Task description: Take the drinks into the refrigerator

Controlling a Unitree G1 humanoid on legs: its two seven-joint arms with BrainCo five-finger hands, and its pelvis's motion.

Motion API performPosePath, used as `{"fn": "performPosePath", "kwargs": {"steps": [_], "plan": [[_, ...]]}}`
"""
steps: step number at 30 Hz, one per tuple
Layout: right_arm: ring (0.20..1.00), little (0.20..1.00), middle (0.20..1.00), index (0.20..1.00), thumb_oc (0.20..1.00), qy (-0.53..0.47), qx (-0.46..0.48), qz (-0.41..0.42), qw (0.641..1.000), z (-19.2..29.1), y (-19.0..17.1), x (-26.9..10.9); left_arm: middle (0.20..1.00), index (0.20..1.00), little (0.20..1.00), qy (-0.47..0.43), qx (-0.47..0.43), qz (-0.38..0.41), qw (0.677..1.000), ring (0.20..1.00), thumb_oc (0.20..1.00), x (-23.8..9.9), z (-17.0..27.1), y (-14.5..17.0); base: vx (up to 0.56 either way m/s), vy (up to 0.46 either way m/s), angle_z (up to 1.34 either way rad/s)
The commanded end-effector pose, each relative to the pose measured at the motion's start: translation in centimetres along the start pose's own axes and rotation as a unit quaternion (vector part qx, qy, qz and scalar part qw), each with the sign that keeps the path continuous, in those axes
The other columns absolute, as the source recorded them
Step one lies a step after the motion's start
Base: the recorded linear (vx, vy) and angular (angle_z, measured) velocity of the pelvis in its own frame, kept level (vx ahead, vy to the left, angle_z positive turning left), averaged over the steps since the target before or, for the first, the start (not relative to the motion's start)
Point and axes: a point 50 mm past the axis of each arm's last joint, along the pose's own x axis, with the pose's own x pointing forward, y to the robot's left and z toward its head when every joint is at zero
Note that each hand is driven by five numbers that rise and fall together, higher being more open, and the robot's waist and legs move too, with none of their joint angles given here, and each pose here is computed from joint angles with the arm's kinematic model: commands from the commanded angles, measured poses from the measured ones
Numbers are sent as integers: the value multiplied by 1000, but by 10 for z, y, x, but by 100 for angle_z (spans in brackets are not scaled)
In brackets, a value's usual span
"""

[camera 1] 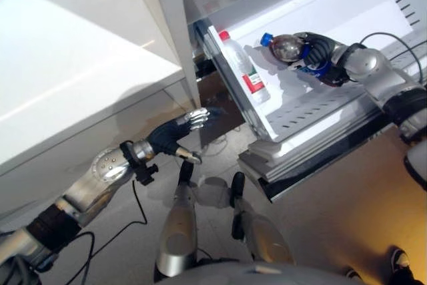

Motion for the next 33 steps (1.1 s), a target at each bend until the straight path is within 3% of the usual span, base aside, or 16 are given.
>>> {"fn": "performPosePath", "kwargs": {"steps": [1, 10, 12, 33], "plan": [[200, 200, 200, 200, 200, -51, -11, -101, 994, 37, -60, -6, 1000, 1000, 1000, -62, 18, -21, 998, 1000, 1000, 2, 22, -13, 0, 0, 0], [200, 200, 200, 200, 200, -52, -18, -99, 994, 41, -61, -4, 1000, 1000, 1000, -61, 22, -24, 998, 1000, 1000, 1, 23, -13, 0, 0, 0], [1000, 1000, 1000, 1000, 1000, -51, -19, -101, 993, 41, -61, -4, 1000, 1000, 1000, -61, 21, -23, 998, 1000, 1000, 1, 23, -13, 0, 0, 0], [1000, 1000, 1000, 1000, 1000, -58, -20, -100, 993, 47, -58, 1, 1000, 1000, 1000, -59, 27, -22, 998, 1000, 1000, 1, 25, -12, 0, 0, 0]]}}
